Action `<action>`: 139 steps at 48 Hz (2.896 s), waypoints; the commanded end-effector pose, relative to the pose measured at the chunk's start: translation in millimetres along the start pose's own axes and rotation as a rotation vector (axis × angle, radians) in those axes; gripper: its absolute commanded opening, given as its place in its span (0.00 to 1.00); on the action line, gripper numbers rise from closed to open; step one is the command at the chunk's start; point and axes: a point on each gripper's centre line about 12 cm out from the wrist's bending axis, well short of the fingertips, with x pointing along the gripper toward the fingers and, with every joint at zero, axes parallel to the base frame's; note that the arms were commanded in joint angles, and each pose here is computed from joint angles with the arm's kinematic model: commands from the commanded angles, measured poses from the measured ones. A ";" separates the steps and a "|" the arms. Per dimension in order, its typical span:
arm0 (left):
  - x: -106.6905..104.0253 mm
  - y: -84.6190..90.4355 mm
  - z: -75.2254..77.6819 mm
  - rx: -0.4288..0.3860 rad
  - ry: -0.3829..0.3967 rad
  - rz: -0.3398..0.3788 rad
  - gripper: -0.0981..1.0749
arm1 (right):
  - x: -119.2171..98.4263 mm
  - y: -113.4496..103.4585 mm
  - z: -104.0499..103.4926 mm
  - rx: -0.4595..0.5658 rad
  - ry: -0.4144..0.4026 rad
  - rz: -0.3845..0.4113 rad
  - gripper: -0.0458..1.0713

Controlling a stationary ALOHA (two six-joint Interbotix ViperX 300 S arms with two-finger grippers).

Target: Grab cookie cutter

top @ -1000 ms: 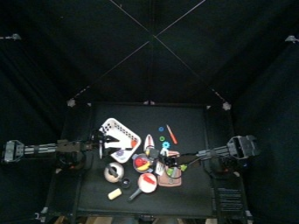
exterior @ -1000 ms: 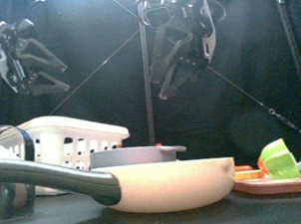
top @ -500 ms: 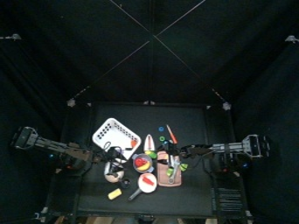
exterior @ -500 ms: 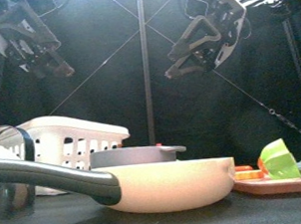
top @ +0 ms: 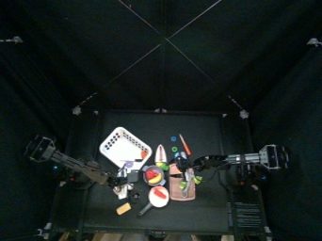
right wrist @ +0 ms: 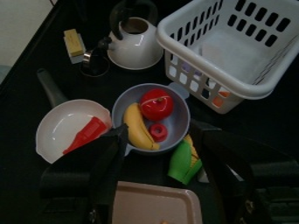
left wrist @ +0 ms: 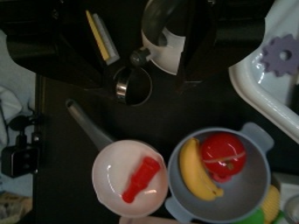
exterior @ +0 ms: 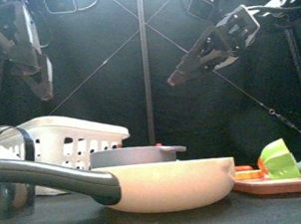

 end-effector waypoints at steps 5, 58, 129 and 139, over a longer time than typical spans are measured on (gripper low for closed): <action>12.7 -23.6 10.0 0.102 0.054 0.053 0.86 | -7.2 -0.7 6.7 0.017 -0.030 -0.008 0.85; 71.4 -31.2 -17.7 0.206 0.254 0.143 0.72 | -7.9 -0.9 3.7 0.038 -0.027 -0.011 0.85; 24.3 -10.4 39.7 0.093 0.097 0.128 0.61 | -8.2 1.0 1.9 0.042 -0.023 -0.007 0.85; 17.7 -4.1 44.2 0.074 0.094 0.142 0.60 | -8.4 1.4 0.0 0.043 -0.018 -0.006 0.85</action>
